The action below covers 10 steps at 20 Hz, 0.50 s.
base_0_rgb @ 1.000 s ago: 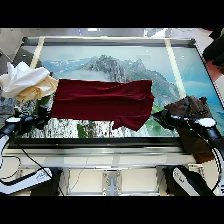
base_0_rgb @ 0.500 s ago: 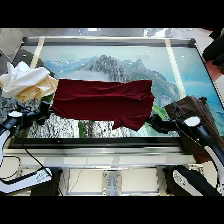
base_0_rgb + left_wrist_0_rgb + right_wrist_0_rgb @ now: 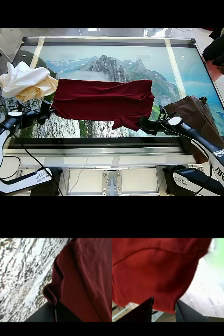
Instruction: Fold the shirts.
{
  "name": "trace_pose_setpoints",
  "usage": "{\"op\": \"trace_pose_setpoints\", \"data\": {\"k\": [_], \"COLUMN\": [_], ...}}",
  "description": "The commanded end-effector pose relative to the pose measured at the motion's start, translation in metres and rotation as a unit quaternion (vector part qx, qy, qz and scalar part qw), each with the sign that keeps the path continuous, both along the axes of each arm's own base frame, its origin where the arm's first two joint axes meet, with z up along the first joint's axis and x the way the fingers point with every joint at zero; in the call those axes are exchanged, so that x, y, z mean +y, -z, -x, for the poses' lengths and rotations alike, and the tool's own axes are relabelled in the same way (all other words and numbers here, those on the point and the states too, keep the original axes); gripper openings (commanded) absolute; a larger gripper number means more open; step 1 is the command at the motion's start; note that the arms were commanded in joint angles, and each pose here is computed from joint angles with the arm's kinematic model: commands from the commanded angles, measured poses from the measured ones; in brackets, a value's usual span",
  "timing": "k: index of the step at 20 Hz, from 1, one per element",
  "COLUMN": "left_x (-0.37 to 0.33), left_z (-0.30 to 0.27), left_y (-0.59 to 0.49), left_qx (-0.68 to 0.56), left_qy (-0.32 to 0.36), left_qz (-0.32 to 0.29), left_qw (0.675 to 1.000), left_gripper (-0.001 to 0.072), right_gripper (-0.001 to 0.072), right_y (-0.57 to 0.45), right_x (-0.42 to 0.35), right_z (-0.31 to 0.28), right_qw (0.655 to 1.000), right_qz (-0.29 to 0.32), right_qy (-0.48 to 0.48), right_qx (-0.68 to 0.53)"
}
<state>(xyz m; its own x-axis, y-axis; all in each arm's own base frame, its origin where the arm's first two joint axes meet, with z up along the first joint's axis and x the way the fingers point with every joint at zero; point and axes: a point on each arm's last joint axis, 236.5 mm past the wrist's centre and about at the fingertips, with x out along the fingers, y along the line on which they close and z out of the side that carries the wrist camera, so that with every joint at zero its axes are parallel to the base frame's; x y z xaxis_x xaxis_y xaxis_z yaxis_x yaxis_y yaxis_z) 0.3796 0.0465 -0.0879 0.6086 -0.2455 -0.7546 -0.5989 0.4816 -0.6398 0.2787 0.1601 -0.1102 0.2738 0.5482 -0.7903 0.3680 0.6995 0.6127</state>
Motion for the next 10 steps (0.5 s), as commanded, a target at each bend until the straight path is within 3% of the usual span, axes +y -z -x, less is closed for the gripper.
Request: {"op": "trace_pose_setpoints", "data": {"k": [1, 5, 10], "left_x": [-0.005, -0.014, 0.014], "left_z": [0.002, 0.011, 0.077], "left_y": [-0.001, -0.039, -0.113], "left_qx": [0.000, -0.041, -0.059], "left_qy": [0.016, 0.090, 0.162], "left_qz": [0.001, -0.030, -0.182], "left_qw": [1.000, 0.995, 0.968], "left_gripper": [0.0017, 0.0015, 0.0015], "right_gripper": [0.0020, 0.0007, 0.0007], "right_y": [0.000, -0.058, -0.148], "right_x": [0.010, 0.023, -0.018], "right_z": [-0.001, -0.011, 0.008], "right_qw": [1.000, 0.994, 0.981], "right_qz": [-0.004, -0.020, 0.035], "right_qy": [-0.005, -0.074, -0.112], "right_qx": [-0.006, -0.083, -0.157]}}
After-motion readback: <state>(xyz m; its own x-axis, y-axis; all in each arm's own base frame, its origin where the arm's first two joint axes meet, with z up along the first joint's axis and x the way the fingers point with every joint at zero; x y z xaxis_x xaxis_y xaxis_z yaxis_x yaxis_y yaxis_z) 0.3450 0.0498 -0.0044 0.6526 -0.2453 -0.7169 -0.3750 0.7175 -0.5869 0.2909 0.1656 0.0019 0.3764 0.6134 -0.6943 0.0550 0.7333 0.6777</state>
